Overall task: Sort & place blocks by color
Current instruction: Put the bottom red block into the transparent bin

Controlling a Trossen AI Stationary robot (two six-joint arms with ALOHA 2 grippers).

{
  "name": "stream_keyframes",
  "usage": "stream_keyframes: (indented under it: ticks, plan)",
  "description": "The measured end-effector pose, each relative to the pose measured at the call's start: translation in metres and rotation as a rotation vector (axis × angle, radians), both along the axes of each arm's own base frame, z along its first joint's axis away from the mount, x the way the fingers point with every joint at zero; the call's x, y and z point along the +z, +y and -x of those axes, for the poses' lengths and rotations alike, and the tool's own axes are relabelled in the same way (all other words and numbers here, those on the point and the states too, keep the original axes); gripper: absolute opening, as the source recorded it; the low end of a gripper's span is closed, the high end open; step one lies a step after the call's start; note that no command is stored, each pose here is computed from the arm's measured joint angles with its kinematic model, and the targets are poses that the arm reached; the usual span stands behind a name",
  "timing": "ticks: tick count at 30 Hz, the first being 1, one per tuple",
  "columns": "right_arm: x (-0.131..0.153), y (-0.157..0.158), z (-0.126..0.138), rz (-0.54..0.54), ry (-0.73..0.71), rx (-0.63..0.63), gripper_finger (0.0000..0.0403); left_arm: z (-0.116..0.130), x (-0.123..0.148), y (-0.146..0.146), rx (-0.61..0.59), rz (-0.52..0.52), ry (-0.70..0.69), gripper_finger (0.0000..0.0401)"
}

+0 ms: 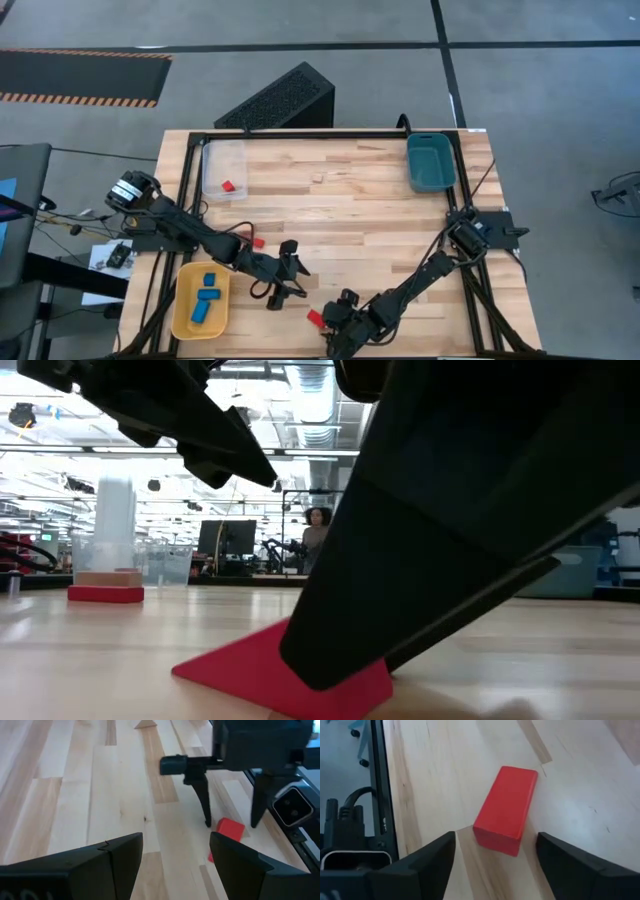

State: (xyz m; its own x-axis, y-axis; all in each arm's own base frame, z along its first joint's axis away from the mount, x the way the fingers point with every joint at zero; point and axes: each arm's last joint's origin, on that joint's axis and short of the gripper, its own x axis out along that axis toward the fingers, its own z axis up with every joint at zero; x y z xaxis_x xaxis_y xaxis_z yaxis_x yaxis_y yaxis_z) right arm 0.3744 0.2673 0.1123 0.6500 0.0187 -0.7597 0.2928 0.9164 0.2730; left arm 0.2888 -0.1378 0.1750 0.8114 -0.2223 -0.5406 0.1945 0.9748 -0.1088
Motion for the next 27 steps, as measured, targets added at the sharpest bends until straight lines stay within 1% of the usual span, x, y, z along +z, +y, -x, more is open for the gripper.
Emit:
stream_keyframes:
  ticks: [11, 21, 23, 26, 27]
  plan:
    - [0.000, -0.016, -0.010, 0.023, -0.005, -0.047, 0.0247, 0.003, -0.002, -0.003, 0.002, 0.006, 0.028, 0.0219]
    - [-0.001, -0.018, -0.010, 0.024, 0.002, -0.045, 0.0155, 0.003, -0.002, -0.003, 0.002, 0.003, 0.031, 0.0219]
    - [0.002, -0.018, -0.010, 0.021, 0.000, -0.044, 0.0142, 0.003, -0.002, -0.003, 0.003, 0.002, 0.032, 0.0219]
    - [0.008, -0.020, -0.010, 0.015, 0.002, -0.038, 0.0135, 0.003, -0.002, -0.003, 0.003, 0.008, 0.034, 0.0219]
    - [0.012, -0.021, -0.009, 0.021, 0.005, -0.035, 0.0136, 0.003, -0.002, -0.003, 0.001, 0.027, 0.040, 0.0219]
